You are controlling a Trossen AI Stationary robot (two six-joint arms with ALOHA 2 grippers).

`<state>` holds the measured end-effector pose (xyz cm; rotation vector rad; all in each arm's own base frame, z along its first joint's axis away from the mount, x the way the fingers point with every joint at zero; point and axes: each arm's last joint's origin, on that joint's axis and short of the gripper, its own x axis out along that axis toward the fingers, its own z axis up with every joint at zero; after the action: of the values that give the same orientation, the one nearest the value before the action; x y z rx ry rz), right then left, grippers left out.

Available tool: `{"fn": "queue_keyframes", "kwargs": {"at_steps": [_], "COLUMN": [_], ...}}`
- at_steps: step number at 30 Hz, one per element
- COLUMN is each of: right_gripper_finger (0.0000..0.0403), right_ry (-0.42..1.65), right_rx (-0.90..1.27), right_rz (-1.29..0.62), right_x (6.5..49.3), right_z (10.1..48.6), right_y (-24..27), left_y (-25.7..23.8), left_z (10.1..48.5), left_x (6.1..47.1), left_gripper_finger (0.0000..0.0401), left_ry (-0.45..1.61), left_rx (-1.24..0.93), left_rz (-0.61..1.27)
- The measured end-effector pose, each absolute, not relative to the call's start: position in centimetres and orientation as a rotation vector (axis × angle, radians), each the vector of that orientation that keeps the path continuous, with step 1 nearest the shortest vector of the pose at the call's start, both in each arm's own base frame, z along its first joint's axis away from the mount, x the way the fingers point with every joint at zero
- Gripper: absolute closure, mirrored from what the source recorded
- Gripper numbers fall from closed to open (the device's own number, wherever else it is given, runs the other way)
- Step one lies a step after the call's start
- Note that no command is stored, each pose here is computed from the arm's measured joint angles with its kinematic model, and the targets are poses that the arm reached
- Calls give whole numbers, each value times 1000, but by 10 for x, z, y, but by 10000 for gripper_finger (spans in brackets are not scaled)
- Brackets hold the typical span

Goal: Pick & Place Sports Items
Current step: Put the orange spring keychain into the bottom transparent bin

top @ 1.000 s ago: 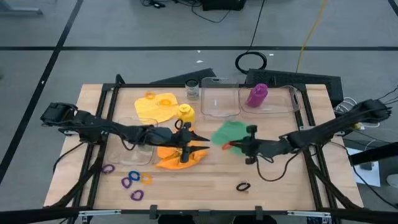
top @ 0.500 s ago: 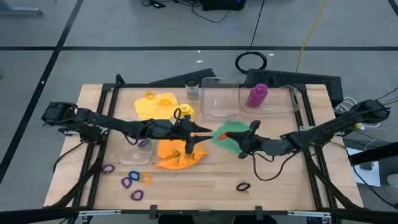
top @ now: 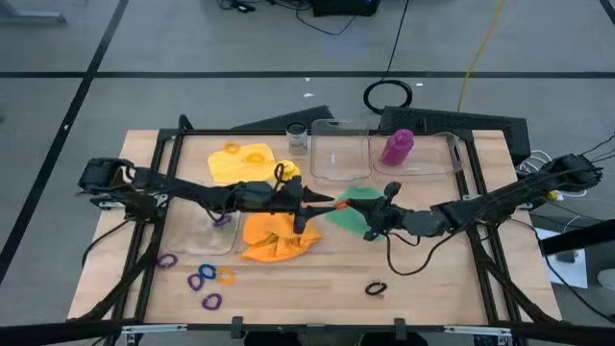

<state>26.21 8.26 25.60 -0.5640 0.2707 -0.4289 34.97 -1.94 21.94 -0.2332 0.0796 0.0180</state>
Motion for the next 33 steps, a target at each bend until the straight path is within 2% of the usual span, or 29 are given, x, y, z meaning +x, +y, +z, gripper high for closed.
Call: {"fn": "queue_keyframes", "kwargs": {"at_steps": [14,25,28,33], "right_gripper_finger": [403,403,403,403], "right_ry": [228,207,201,201], "right_rx": [-465,-421,-425,-454], "right_rz": [-466,-393,-394,-394], "right_x": [265,271,272,276], "right_z": [259,257,256,252], "right_y": [76,73,73,75], "left_y": [-20,-20,-20,-20], "left_z": [222,223,222,221], "left_x": [350,350,350,350], "left_gripper_finger": [240,243,266,339], "left_ry": [59,52,54,69], "left_rx": [-219,-210,-213,-213], "left_rz": [-17,-26,-19,-14]}}
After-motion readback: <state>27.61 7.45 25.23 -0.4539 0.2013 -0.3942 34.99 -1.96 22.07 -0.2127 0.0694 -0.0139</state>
